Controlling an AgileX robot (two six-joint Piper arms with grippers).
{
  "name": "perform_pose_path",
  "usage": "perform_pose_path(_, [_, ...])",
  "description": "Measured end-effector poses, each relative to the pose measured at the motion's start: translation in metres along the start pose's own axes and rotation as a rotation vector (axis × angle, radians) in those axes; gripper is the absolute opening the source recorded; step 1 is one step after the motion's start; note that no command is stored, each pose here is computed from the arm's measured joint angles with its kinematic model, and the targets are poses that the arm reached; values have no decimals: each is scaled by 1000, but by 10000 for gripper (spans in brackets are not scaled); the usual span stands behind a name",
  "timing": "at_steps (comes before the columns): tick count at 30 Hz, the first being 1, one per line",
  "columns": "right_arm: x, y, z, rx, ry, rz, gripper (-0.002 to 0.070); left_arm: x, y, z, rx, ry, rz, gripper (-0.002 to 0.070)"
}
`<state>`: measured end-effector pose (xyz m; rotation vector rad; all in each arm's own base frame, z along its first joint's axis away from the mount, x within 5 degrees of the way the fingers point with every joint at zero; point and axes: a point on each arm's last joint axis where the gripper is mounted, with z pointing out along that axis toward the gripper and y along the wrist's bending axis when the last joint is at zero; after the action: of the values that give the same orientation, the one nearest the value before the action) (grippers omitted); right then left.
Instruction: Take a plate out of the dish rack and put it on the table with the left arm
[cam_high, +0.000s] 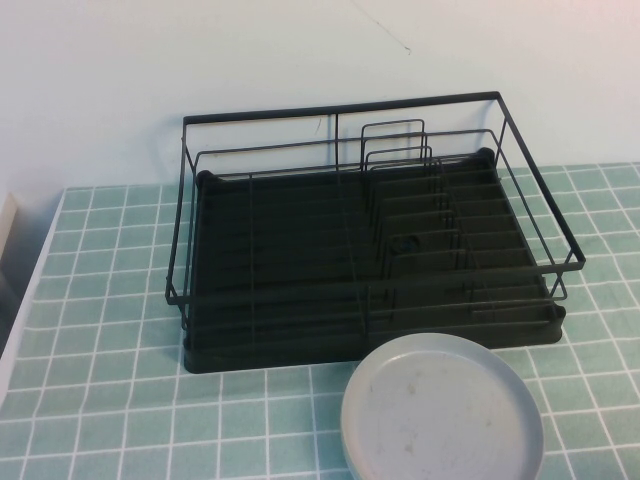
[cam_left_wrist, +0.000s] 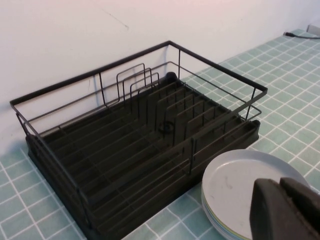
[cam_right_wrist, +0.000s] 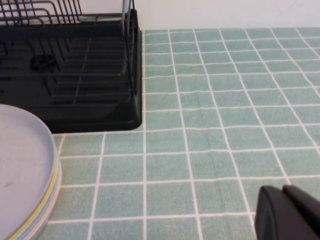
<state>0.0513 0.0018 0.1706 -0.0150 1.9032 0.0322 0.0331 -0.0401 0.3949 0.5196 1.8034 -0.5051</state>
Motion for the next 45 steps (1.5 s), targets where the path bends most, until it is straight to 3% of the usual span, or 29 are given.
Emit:
perform_pose_path(15, [0, 0, 0, 0, 0, 0, -1, 4, -2, -4, 3, -25, -1, -1])
perform_pose_path(20, [0, 0, 0, 0, 0, 0, -1, 27, 2, 8, -15, 32, -44, -1])
perform_pose_path(25, [0, 0, 0, 0, 0, 0, -1, 70, 19, 12, -228, 49, 26, -2])
perform_pose_path(29, [0, 0, 0, 0, 0, 0, -1, 115, 38, 16, -495, -103, 53, -2])
perform_pose_path(32, [0, 0, 0, 0, 0, 0, -1, 142, 48, 25, -598, -167, 106, -2])
perform_pose_path(39, [0, 0, 0, 0, 0, 0, -1, 203, 59, 52, -603, -50, -78, -2])
perform_pose_path(45, [0, 0, 0, 0, 0, 0, -1, 209, 59, 53, -596, -28, -122, -2])
